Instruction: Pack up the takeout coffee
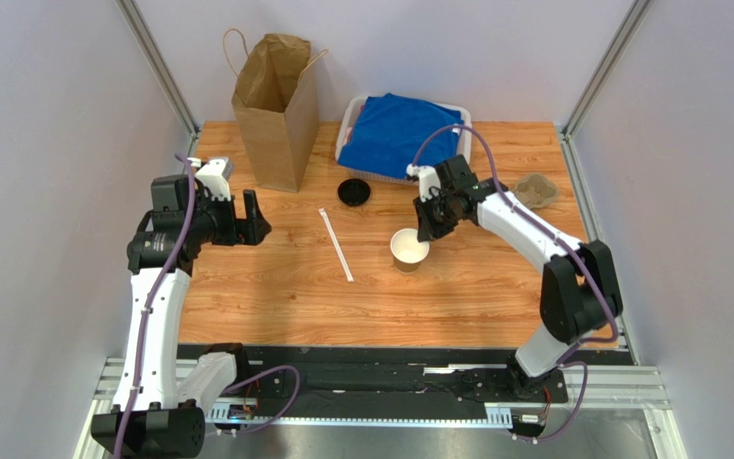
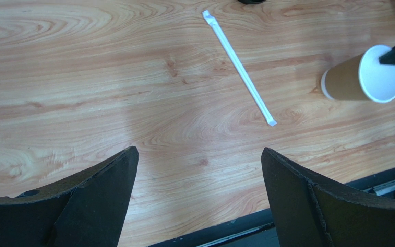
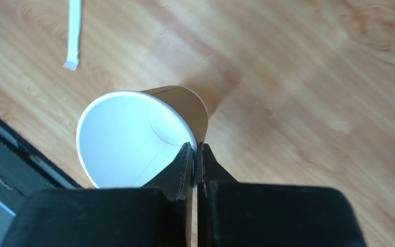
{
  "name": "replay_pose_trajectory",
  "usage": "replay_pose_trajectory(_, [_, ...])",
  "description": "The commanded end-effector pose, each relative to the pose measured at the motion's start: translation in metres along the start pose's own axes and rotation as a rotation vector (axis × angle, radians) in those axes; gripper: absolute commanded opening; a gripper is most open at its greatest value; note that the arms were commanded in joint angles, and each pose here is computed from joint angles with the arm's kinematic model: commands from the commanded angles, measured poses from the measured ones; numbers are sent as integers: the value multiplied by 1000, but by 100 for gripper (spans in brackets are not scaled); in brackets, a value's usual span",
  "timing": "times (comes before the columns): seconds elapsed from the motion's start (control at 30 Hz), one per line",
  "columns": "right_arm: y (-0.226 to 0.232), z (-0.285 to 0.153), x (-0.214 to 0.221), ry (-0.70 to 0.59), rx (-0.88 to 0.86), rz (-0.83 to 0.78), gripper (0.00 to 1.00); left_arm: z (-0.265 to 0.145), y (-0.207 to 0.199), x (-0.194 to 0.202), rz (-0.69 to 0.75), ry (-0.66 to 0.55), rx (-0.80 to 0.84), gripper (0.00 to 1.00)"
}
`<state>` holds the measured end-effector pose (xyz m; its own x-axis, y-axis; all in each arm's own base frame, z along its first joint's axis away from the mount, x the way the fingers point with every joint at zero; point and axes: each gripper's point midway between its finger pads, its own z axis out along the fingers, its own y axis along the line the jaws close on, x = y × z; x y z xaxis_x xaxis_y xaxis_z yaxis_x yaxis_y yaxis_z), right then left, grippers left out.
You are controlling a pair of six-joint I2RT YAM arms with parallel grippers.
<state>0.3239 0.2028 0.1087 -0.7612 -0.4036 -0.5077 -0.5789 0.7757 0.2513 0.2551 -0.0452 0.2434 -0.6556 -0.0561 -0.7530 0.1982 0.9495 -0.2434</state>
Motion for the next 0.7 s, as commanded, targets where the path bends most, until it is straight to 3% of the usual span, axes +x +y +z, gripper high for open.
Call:
replay_pose_trajectory(0.0, [33,-10,4,-77,-41,-73,0,-1,-12,-5,41,-44,73,99])
replay_pose_trajectory(0.4, [69,9,12,-85,-67,-137,0,7,-11,14,45,-10,86,98])
replay_pose_trajectory(0.53, [71,6,13,-86,-62,-134,23,11,-15,18,81,2,99,98])
replay_pose_trajectory(0.67, [73,-3,8,-98,-61,-126,39,19,-23,17,127,28,151,98])
